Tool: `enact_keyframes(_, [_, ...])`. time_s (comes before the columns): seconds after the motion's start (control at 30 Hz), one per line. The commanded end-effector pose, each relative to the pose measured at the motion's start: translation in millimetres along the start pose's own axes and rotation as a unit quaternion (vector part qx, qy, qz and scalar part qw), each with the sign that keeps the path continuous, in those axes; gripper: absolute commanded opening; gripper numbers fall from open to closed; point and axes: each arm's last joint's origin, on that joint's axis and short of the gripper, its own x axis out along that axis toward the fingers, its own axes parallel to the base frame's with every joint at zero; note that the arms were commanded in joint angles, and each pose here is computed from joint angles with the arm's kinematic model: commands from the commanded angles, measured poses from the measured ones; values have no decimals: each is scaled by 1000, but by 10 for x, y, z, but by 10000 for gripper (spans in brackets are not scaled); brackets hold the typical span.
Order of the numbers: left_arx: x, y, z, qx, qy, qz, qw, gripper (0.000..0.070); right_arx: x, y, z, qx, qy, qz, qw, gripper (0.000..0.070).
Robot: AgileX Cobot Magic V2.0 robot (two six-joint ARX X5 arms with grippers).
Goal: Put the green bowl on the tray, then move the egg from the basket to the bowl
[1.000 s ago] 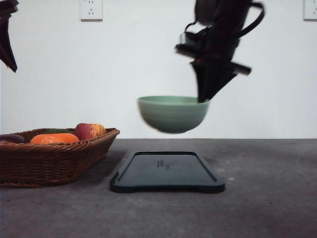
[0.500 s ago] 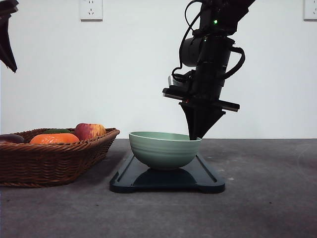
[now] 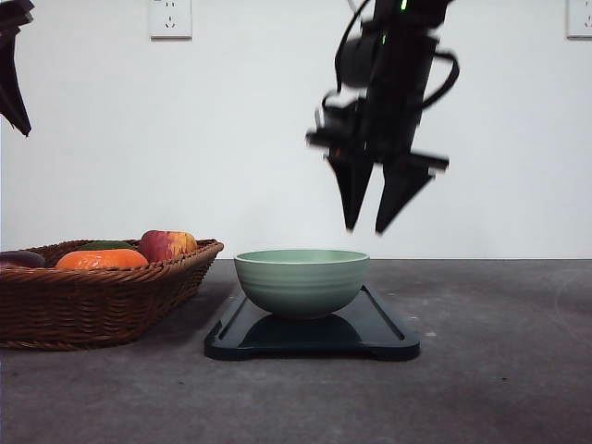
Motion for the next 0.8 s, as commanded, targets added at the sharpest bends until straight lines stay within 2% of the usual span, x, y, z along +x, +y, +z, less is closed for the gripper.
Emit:
enact_keyframes(0.0, [-26,-20,65,2,-10,-3,1000,350,-136,83,9,-18,-26,-2,1000,249])
enact_keyframes(0.17, [-26,-17,42,0,2,-2,1000,350,-289,159,-115,-32,-83,-1,996,249])
enact_keyframes(0.3, [-27,-12,4,-4,21,0,1000,350,-390,200,-317,-44,-139,13,989,249])
enact_keyframes(0.43, [-29,-9,-25,-7,36,2,999,350,-477,178,-592,-61,-177,26,982,248])
enact_keyframes(0.63, [-30,-9,-39,-9,43,3,999,350,-568,100,-1094,-88,-207,21,974,248])
enact_keyframes(0.77, [-31,-8,-51,-10,49,4,999,350,-609,24,-1456,-91,-227,15,970,248])
